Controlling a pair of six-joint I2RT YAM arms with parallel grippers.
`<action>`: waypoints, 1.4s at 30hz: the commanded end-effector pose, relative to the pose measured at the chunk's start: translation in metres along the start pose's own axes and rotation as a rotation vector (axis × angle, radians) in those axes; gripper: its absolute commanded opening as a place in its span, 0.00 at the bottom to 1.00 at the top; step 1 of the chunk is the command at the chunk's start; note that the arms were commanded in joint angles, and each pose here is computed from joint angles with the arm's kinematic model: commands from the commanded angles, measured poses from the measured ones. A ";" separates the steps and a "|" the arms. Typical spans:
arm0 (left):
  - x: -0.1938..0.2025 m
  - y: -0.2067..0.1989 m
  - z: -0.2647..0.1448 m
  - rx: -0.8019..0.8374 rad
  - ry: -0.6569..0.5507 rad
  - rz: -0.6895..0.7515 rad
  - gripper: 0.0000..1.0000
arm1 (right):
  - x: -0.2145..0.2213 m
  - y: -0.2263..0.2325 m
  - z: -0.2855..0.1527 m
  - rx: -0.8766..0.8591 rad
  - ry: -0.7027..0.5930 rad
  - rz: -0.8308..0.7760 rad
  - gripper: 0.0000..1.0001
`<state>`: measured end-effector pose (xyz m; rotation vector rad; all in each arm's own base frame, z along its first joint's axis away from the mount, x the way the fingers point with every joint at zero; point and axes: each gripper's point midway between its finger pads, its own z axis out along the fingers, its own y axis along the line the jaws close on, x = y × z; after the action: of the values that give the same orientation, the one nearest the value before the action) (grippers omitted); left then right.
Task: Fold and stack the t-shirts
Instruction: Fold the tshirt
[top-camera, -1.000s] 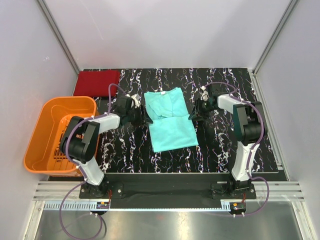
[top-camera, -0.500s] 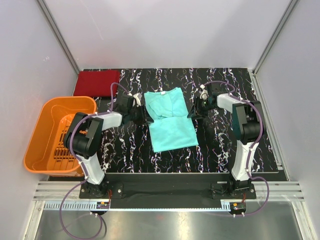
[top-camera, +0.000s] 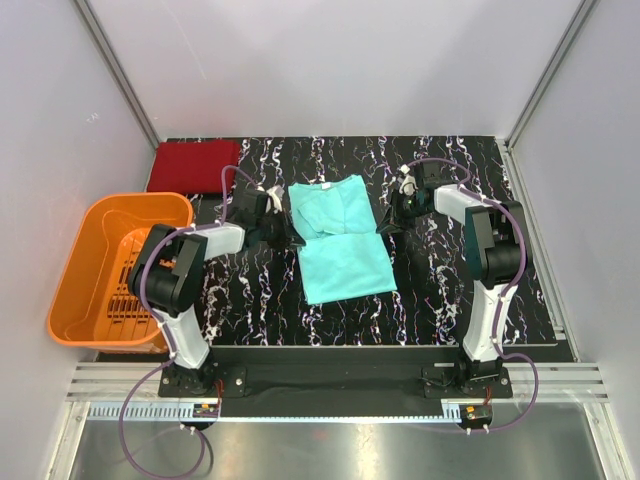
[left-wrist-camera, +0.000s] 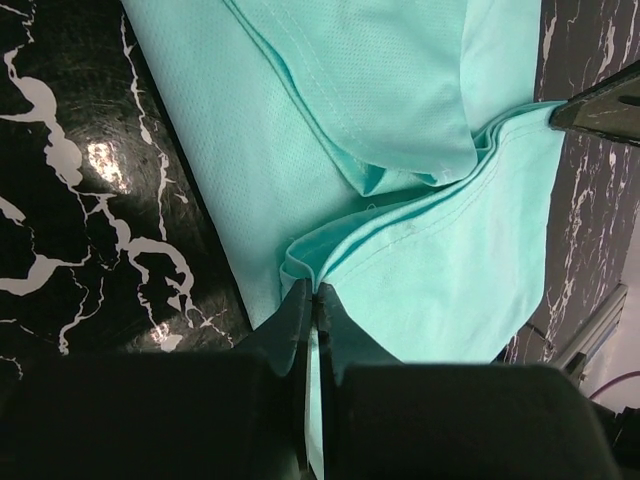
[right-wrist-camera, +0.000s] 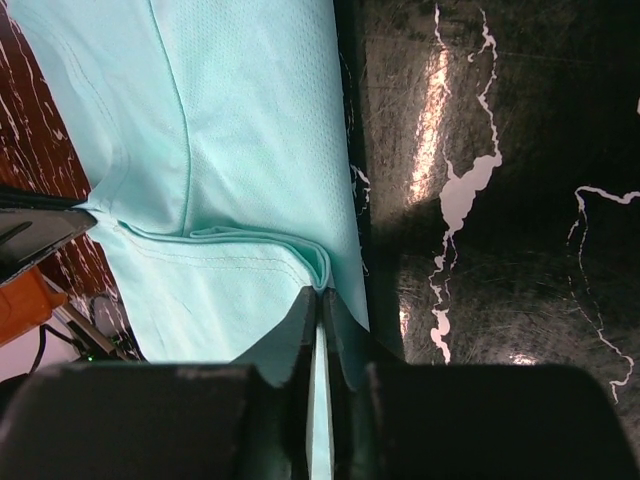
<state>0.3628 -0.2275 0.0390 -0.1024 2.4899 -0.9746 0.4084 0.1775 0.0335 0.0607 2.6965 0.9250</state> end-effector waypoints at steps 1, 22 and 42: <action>-0.033 -0.033 -0.020 0.069 -0.101 0.068 0.00 | -0.013 0.014 -0.007 -0.037 -0.029 -0.031 0.04; -0.045 -0.018 -0.014 0.002 -0.119 0.048 0.00 | -0.026 0.024 -0.014 -0.040 -0.059 -0.035 0.00; -0.053 -0.045 -0.058 -0.150 -0.196 0.169 0.48 | -0.032 0.009 -0.049 0.270 -0.106 -0.062 0.54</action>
<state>0.3870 -0.2068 0.0683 -0.1385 2.4914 -0.6911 0.4315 0.1582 0.0340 0.1294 2.7373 0.6835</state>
